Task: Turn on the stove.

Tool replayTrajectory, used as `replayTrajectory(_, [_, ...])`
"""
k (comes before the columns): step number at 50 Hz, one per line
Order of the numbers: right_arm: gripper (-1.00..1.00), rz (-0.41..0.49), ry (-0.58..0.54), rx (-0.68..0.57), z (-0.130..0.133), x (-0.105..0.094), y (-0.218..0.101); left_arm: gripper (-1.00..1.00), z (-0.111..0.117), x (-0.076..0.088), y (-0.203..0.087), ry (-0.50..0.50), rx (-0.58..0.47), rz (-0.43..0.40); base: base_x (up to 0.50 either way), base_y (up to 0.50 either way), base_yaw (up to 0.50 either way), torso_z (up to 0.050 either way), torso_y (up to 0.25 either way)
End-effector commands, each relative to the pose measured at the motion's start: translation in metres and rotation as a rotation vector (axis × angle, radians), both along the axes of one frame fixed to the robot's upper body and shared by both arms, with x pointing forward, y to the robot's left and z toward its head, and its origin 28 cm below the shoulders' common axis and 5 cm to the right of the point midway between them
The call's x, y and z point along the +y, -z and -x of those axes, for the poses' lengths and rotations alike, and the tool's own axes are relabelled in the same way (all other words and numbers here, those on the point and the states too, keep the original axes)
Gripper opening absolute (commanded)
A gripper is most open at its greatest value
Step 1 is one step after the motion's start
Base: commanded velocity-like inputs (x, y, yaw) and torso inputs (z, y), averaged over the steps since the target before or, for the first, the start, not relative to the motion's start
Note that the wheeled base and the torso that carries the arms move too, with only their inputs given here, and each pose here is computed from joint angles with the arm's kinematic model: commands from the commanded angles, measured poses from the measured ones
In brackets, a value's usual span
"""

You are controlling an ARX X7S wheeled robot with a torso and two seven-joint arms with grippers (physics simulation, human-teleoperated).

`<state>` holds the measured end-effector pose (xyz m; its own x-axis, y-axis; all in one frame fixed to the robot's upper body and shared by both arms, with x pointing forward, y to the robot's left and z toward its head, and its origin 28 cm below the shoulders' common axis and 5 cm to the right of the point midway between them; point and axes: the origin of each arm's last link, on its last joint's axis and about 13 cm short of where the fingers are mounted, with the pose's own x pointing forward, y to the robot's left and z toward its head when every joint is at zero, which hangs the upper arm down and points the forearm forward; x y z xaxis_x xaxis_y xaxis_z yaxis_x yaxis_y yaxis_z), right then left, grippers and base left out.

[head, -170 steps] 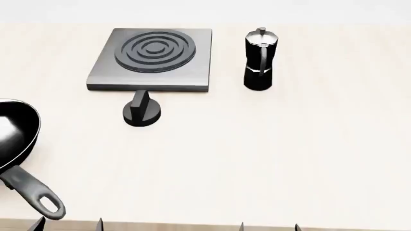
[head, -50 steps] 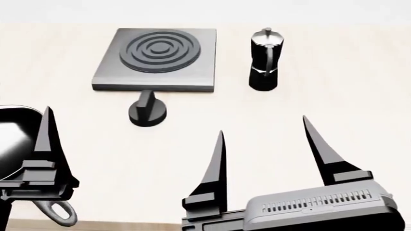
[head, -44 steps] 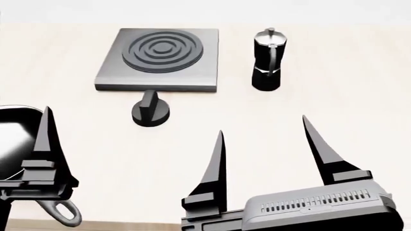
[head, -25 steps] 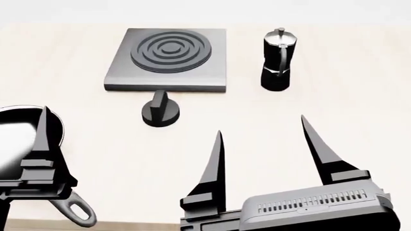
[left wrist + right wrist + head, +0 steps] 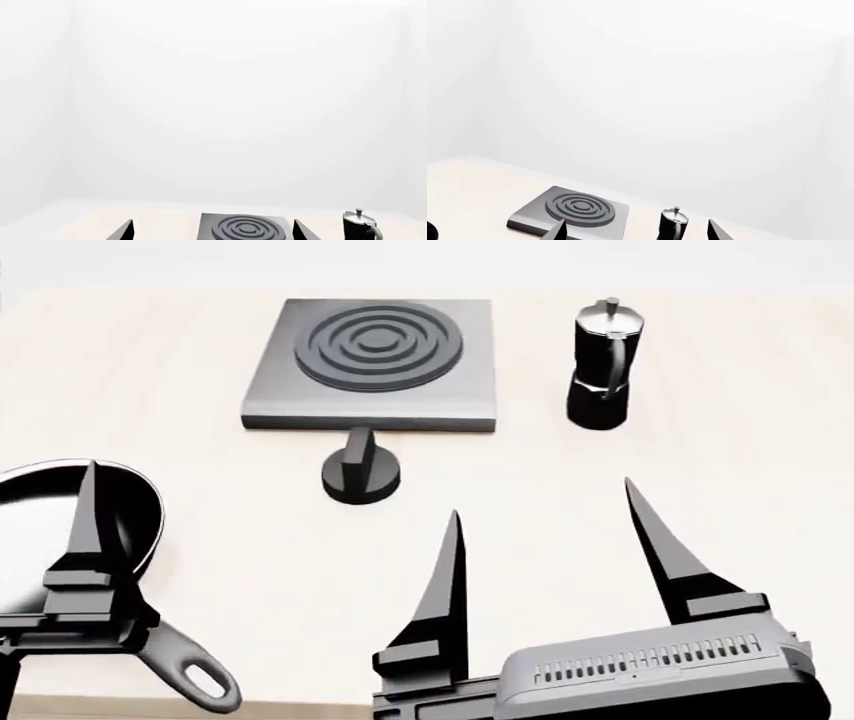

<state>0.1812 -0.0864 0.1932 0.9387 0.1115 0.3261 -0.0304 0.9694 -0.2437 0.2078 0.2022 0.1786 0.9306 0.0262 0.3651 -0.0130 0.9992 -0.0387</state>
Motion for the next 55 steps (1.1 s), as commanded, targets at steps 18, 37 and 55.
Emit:
replayTrajectory(18, [1.00, -0.001, -0.003, -0.002, 0.0006, 0.0001, -0.0003, 1.00, 0.0006, -0.0006, 0.0000, -0.002, 0.004, -0.002, 0.00, 0.10, 0.00, 0.000, 0.000])
replayTrajectory(37, [1.00, 0.003, -0.013, -0.013, 0.0001, 0.0015, -0.0007, 1.00, -0.0016, -0.0017, 0.0020, -0.004, 0.011, -0.004, 0.00, 0.08, 0.00, 0.000, 0.000])
replayTrajectory(55, [1.00, 0.006, -0.016, -0.008, -0.0002, 0.0019, 0.0003, 1.00, -0.0017, -0.0017, 0.0024, -0.002, 0.013, -0.008, 0.00, 0.13, 0.00, 0.000, 0.000])
